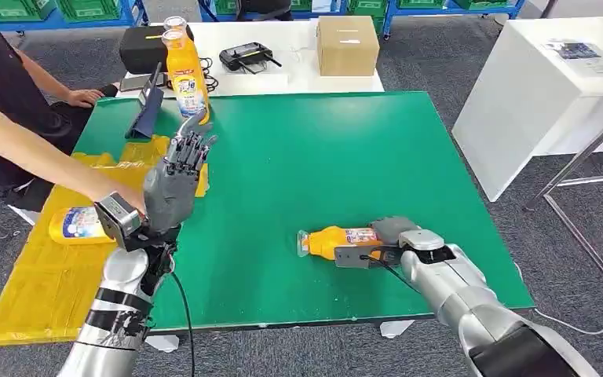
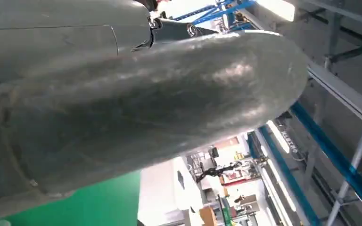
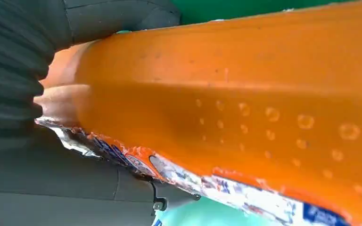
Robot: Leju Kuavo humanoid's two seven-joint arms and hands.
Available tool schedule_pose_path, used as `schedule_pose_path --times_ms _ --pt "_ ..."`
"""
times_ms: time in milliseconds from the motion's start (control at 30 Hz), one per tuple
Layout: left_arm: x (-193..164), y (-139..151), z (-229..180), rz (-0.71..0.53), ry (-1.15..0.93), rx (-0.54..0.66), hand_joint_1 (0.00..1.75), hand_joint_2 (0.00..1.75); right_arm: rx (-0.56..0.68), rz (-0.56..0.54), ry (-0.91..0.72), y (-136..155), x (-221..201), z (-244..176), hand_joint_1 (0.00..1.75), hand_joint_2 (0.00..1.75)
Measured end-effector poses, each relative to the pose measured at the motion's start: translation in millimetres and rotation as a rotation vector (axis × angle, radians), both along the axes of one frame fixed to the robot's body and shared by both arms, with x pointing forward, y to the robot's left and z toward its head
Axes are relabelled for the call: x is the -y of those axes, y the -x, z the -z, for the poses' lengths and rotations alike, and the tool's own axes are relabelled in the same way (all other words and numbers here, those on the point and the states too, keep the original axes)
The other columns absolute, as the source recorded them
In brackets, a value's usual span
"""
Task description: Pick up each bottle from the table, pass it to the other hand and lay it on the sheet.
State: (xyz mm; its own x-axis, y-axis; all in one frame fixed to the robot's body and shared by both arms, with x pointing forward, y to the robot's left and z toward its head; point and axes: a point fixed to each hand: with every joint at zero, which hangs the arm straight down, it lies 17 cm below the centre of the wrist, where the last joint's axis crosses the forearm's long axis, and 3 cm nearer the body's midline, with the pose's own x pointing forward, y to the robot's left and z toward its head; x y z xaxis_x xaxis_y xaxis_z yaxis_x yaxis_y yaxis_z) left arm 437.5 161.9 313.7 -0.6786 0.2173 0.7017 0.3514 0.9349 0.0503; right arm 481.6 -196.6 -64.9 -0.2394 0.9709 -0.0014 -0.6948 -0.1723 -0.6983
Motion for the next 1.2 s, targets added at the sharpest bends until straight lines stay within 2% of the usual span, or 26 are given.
schedule_pose_path --times_ms 67,133,200,267,367,400,433,533,667,800,1033,1200 --pt "1 0 -2 0.002 0.002 0.000 0.00 0.00 0.011 0.020 -0.009 -2 -3 -2 1.75 1.75" --pt "0 -1 -2 -0.005 0.005 -0.008 0.00 0.00 0.053 0.058 -0.117 -7 -16 -7 1.75 1.75" --pt "-3 2 2 -0.013 0.020 -0.021 0.00 0.00 0.110 0.122 -0.313 -14 -34 -18 1.75 1.75" --pt "-8 11 13 -0.024 0.031 -0.043 0.00 0.00 0.196 0.176 -0.605 -28 -54 -50 1.75 1.75" --pt "-17 25 32 -0.037 0.036 -0.089 0.00 0.00 0.209 0.286 -1.066 -29 -87 -95 1.75 1.75" --pt "-18 29 36 -0.037 0.036 -0.100 0.00 0.00 0.198 0.314 -1.165 -25 -97 -104 1.75 1.75" --pt "-18 33 40 -0.035 0.038 -0.109 0.00 1.75 0.194 0.337 -1.278 -24 -107 -122 1.75 1.75" --pt "-17 40 52 -0.037 0.043 -0.147 0.00 1.75 0.210 0.332 -1.515 -17 -129 -180 1.75 1.75" --pt "-13 46 59 -0.040 0.055 -0.172 0.00 1.75 0.233 0.260 -1.650 5 -155 -225 1.75 1.75" --pt "-8 51 63 -0.033 0.068 -0.189 0.00 1.75 0.193 0.191 -1.688 29 -189 -237 1.75 1.75" --pt "7 62 61 -0.015 0.056 -0.183 0.00 1.75 0.036 0.021 -1.682 82 -272 -244 1.75 1.75" --pt "14 68 59 -0.002 0.053 -0.172 0.00 1.75 -0.020 -0.031 -1.667 101 -296 -241 1.75 1.75"
